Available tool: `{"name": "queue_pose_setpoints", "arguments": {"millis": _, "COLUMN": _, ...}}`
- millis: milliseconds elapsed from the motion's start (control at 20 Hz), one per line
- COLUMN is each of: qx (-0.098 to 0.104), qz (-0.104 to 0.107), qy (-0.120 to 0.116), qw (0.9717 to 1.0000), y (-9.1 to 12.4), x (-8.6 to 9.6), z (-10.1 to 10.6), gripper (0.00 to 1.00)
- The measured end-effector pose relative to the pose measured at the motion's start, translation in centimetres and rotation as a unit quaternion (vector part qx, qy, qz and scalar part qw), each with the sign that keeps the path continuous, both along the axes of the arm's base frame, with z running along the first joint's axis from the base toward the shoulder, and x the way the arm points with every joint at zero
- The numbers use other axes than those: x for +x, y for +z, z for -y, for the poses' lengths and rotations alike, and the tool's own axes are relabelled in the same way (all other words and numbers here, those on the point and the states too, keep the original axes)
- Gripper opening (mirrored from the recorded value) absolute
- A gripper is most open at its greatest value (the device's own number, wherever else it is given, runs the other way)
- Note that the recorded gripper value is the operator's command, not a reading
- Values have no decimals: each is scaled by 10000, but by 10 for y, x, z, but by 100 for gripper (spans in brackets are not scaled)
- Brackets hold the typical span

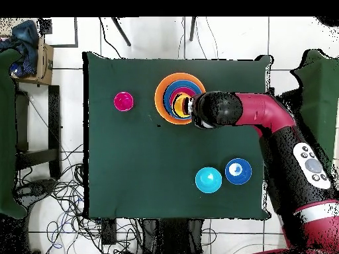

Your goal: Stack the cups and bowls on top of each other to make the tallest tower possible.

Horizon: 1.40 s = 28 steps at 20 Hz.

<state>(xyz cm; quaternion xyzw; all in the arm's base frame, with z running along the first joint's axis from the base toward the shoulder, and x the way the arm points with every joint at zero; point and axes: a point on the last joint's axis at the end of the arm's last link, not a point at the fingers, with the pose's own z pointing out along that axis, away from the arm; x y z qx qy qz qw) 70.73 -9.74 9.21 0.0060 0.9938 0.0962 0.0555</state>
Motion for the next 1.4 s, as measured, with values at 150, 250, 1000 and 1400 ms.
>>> {"name": "queue_pose_setpoints", "arguments": {"millis": 150, "qx": -3, "qz": -144, "qy": 16, "qw": 9999, "y": 0, "x": -2, "z": 1, "gripper": 0}}
{"name": "queue_pose_setpoints", "arguments": {"millis": 250, "qx": 3, "qz": -221, "qy": 24, "qw": 9998, "y": -1, "x": -4, "z": 2, "gripper": 0}}
{"name": "queue_pose_setpoints", "arguments": {"millis": 1000, "qx": 142, "qz": -861, "qy": 127, "qw": 9961, "y": -24, "x": -17, "z": -5, "gripper": 0}}
{"name": "queue_pose_setpoints", "arguments": {"millis": 1400, "qx": 122, "qz": -936, "qy": 121, "qw": 9955, "y": -26, "x": -5, "z": -5, "gripper": 0}}
